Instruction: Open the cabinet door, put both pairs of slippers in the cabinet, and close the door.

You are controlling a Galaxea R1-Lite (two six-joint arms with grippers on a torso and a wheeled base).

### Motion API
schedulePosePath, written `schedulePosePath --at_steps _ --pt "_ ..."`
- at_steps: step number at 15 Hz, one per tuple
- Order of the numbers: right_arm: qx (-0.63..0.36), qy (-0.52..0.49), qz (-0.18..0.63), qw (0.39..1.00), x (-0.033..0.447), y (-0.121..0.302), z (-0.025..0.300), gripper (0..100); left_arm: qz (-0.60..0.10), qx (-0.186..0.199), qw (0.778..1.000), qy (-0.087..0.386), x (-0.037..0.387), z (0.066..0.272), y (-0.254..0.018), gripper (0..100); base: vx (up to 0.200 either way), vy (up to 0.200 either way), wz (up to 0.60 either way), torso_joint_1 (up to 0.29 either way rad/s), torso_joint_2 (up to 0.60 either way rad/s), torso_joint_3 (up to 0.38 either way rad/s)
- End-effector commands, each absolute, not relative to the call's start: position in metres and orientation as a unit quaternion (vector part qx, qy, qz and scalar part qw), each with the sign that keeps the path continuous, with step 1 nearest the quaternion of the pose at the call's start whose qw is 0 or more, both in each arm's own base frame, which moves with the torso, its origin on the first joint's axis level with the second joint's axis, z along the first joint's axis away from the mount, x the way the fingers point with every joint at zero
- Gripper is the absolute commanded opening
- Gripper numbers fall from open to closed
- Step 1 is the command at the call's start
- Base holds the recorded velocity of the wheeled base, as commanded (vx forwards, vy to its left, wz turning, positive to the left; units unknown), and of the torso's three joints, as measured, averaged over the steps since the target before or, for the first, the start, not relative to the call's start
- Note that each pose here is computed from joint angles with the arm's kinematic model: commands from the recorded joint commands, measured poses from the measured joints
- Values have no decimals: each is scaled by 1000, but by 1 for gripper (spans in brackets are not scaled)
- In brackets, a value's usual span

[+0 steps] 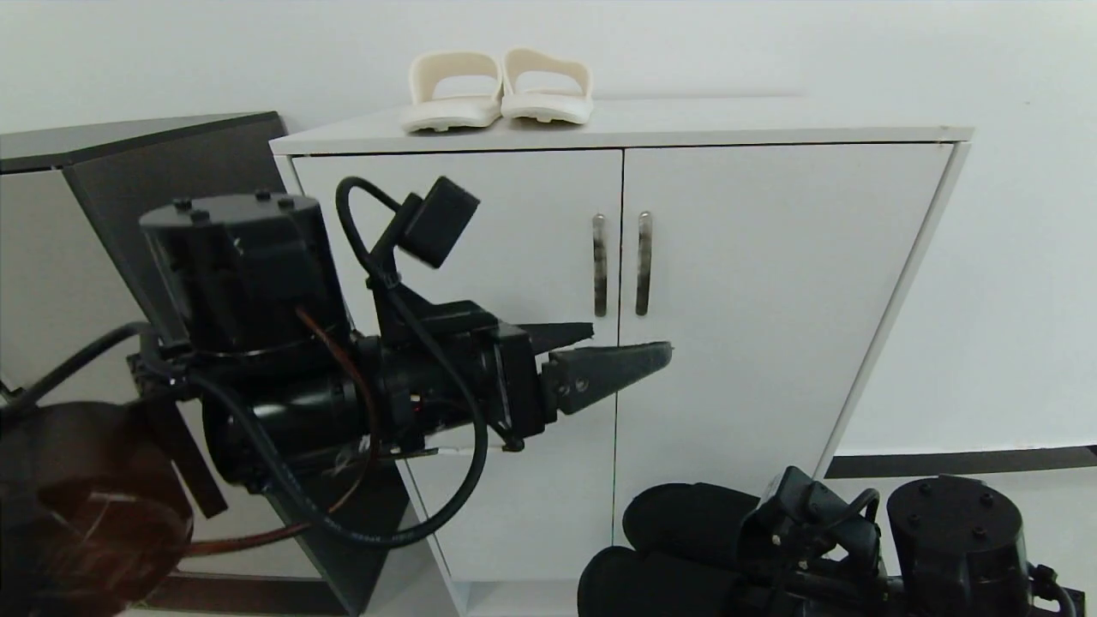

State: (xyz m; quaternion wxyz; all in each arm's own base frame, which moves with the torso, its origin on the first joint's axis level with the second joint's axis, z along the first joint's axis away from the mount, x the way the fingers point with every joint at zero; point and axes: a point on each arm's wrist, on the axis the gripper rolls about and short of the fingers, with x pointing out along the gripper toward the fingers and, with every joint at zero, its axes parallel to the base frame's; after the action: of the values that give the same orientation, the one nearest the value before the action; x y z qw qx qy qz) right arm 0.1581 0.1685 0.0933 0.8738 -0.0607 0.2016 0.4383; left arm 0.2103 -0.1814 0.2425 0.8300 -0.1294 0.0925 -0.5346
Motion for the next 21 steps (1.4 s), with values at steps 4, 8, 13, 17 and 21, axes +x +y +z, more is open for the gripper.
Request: schedulePosePath --at_steps 4,8,13,17,21 --pt "-63 210 439 871 158 168 89 0 -571 -152 801 90 248 271 -205 100 0 0 0 0 0 0" --pt "-65 215 439 870 159 169 86 0 -573 -151 799 102 262 263 -216 100 0 0 0 0 0 0" --pt "-65 216 439 870 159 169 86 0 -503 -157 844 96 279 254 -220 100 0 0 0 0 0 0" --pt "-66 218 439 870 159 169 86 0 -488 -161 854 81 282 260 -222 100 0 0 0 0 0 0" --pt "-68 223 438 868 159 170 83 0 -491 -162 853 75 298 259 -234 100 0 0 0 0 0 0"
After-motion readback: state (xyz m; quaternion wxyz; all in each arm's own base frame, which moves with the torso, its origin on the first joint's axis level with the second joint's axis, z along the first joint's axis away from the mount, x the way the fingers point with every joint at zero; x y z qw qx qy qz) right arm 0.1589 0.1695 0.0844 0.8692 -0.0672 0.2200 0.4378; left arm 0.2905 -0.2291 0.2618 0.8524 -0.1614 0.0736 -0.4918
